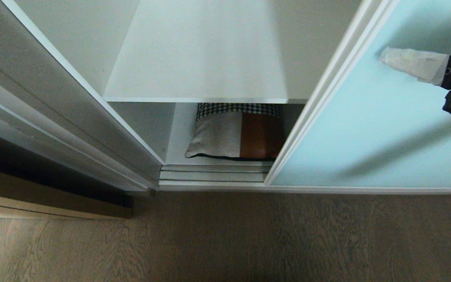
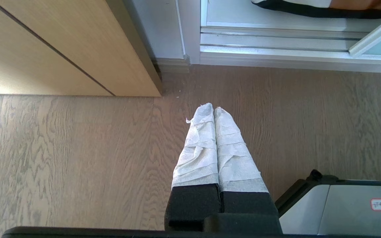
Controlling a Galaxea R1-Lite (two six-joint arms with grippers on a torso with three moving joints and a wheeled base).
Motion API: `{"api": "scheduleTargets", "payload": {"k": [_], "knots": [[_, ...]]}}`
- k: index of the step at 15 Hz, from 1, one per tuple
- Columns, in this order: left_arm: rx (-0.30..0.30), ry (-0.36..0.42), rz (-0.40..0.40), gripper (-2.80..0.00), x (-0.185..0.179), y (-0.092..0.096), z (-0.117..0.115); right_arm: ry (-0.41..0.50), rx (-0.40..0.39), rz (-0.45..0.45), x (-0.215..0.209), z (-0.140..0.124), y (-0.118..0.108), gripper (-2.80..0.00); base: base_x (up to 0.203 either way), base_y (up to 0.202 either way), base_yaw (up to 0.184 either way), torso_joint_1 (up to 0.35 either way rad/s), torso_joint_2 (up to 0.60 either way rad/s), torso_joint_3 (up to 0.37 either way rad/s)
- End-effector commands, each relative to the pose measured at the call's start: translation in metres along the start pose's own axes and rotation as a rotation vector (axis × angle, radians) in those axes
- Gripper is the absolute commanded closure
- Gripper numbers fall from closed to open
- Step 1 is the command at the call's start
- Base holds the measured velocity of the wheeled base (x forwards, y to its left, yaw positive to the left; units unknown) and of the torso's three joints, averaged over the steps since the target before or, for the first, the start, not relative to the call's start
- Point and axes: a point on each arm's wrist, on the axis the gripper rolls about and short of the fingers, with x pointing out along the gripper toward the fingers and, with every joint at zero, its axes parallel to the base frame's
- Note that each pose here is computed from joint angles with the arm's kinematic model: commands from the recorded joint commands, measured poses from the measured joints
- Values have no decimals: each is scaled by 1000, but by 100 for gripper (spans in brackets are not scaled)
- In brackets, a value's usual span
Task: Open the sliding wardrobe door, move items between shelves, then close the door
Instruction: Close the door
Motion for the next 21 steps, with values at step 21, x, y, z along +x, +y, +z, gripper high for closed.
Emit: {"api": "scheduleTargets", "payload": {"k": [21], "knots": [[0, 2, 0, 0, 0, 0, 0, -37, -126, -13, -132, 32, -7, 0, 0, 0, 0, 0, 0, 0]]}}
